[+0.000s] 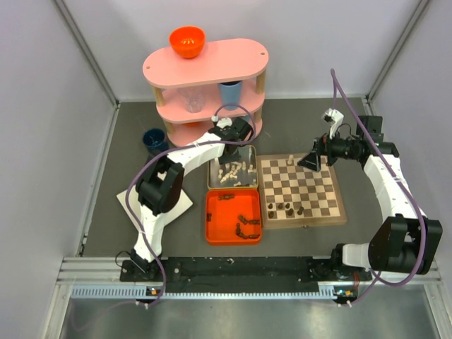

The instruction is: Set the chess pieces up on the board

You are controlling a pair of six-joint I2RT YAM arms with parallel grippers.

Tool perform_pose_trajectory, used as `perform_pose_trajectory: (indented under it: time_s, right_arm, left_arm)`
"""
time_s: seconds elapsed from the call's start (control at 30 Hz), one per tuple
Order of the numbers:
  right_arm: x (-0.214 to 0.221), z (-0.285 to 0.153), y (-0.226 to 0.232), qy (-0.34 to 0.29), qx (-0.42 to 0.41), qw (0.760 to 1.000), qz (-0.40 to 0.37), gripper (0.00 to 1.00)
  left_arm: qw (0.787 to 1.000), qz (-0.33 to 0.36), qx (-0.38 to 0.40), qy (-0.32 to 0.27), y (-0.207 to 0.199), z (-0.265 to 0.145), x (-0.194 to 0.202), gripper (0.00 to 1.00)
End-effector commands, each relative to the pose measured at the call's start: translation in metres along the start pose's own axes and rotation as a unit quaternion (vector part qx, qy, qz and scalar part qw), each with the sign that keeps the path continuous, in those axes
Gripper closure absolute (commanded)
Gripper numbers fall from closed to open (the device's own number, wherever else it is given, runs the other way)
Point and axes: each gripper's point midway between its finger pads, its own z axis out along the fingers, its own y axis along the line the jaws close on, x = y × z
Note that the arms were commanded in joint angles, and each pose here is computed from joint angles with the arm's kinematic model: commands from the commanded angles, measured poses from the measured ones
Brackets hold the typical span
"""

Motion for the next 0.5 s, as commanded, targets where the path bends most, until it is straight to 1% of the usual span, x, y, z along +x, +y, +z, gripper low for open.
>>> perform_pose_trajectory:
  time_s: [0.0,0.47]
  right_arm:
    - [-0.0083,-0.0020,-0.0018,-0.015,0.004,1.000,-0.021,0.01]
    - [-0.0079,-0.0022,-0.0018,-0.015,0.004,1.000,-0.020,0.01]
  left_arm:
    - [1.000,-0.002,0.007,-0.011,-0.0039,0.0027,-0.0081,0.67]
    - [1.000,0.004,0.001,-0.010,-0.0016,0.0082,-0.0064,0.67]
